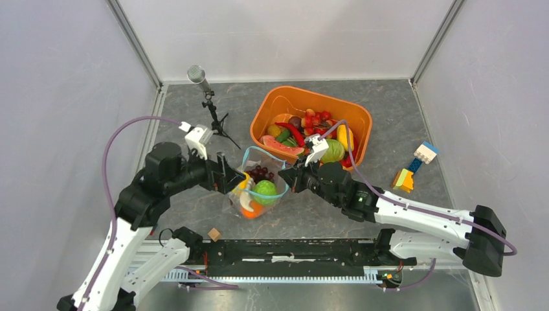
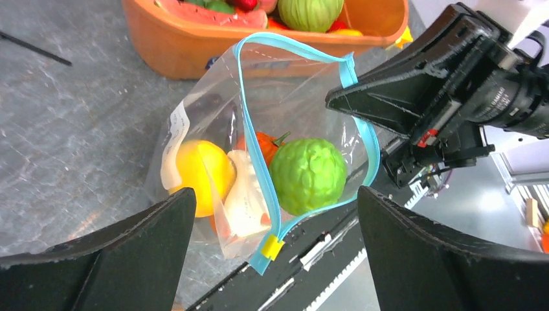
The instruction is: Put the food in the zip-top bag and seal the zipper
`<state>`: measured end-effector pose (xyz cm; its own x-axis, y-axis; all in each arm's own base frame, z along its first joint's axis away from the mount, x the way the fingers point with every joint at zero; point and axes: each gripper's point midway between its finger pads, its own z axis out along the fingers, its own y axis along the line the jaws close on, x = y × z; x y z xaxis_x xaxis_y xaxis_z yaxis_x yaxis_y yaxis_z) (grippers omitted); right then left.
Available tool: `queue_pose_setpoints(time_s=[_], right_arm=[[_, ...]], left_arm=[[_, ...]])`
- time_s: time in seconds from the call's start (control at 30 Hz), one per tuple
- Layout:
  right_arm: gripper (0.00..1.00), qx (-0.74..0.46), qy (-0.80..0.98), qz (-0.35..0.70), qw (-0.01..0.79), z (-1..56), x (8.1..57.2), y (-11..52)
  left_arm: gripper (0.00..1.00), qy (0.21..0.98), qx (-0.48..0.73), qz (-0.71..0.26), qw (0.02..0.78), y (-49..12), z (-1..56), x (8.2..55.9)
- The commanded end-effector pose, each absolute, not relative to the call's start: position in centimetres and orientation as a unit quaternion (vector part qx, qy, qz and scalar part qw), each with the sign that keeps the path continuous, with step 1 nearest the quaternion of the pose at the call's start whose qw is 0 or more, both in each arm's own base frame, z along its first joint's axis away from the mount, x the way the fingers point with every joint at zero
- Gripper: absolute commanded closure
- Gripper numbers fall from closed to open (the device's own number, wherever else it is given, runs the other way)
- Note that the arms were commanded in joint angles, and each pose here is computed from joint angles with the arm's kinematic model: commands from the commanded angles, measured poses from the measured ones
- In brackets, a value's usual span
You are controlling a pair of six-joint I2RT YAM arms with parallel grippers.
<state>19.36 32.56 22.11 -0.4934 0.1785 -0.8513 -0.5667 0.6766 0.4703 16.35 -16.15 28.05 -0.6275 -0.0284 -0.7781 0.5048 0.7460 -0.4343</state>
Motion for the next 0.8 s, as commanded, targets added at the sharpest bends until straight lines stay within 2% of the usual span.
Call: queue_pose_setpoints(time_s=[0.0, 0.27, 0.4, 0.5, 0.77], right_arm=[[1.0, -0.029, 0.74, 0.398, 0.541, 27.1, 22.0, 31.1], [1.0, -0.046, 0.764, 0.369, 0.527, 25.2, 24.3, 30.9], [1.0, -0.064, 0.771, 0.36, 0.521, 24.9, 24.9, 31.1], [1.0, -0.069, 0.771, 0.351, 0.526, 25.0, 25.5, 30.8], [1.0, -0.091, 0.769, 0.354, 0.524, 25.0, 25.8, 30.9]], left_arm=[[0.0, 0.788, 0.156, -0.323, 0.501, -15.0, 30.7, 16.2], [0.0, 0.689, 0.155, -0.345, 0.619, -14.1, 30.7, 15.4], [0.0, 0.674, 0.176, -0.338, 0.633, -14.4, 28.8, 15.6], [0.01, 0.637, 0.263, -0.348, 0.636, -16.1, 27.4, 14.8], [0.11, 0.601, 0.289, -0.33, 0.668, -16.2, 27.0, 15.1]])
